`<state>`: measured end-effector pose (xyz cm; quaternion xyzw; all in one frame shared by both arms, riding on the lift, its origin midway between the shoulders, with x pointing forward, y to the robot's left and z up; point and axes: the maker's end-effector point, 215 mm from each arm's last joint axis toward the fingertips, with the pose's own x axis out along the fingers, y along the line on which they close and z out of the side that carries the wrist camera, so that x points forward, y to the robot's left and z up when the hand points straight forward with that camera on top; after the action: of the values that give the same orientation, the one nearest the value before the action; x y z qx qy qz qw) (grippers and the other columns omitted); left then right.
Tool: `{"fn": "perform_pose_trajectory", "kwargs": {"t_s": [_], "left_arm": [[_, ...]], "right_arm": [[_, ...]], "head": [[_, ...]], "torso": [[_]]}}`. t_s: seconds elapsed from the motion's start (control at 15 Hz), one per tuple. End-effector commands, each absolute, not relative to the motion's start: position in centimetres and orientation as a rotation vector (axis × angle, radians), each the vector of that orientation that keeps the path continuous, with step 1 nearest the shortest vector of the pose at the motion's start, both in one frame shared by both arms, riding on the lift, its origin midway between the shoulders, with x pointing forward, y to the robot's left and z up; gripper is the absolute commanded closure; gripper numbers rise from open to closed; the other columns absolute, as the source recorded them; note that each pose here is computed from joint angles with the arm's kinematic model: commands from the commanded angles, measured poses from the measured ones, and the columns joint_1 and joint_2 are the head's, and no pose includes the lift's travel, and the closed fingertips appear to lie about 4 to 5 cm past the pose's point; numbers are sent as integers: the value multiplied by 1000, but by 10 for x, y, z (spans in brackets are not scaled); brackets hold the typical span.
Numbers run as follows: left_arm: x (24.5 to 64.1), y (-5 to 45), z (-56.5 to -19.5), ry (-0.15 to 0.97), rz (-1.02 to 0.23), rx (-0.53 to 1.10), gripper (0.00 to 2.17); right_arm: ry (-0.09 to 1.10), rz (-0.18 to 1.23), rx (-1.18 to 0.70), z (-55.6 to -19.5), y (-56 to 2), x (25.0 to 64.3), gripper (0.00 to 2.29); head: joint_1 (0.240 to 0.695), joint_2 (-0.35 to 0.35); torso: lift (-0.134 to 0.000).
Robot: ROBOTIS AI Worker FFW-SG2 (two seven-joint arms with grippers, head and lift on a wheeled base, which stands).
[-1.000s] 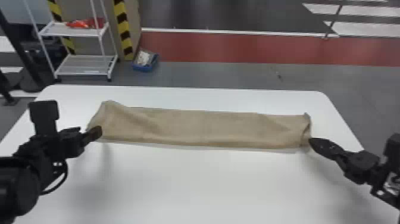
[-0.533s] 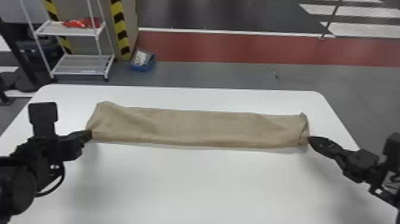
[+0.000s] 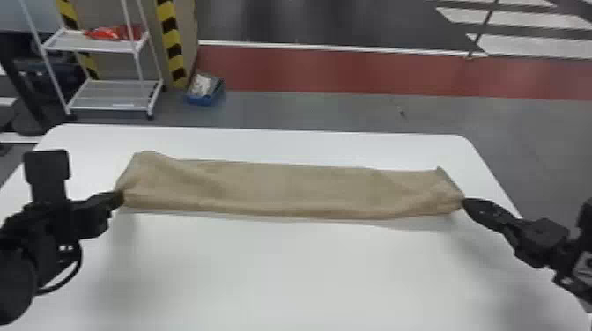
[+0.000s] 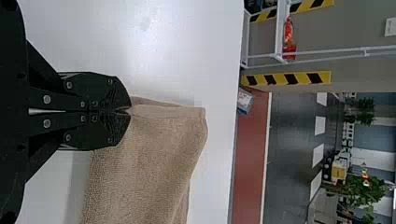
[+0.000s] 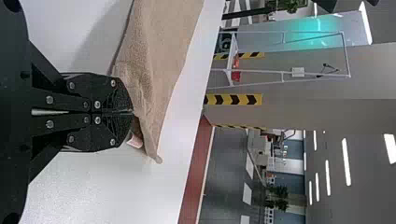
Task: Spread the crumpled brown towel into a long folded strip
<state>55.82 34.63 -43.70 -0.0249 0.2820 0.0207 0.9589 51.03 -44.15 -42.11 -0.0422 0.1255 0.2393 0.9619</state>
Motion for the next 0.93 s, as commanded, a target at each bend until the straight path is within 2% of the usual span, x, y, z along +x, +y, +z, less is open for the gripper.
{"fn": "perform_pose_trajectory", "kwargs": {"t_s": [0.0,0.47,0.87], "left_arm": [[556,346,-435,567,41,-47,1666],[541,354,-433,566,56,-42,1663],[516,373,-436,592,88,-39,1666]], "right_arm": [[269,471,-92,-423,-453,504,1298],[307,471,-97,-439,-457,494,1298],[301,518,-86,-441,-427,501,1298]], "head": [[695,-96],[695,-112],[695,-95]], "torso": [[-124],[-124],[-124]]}}
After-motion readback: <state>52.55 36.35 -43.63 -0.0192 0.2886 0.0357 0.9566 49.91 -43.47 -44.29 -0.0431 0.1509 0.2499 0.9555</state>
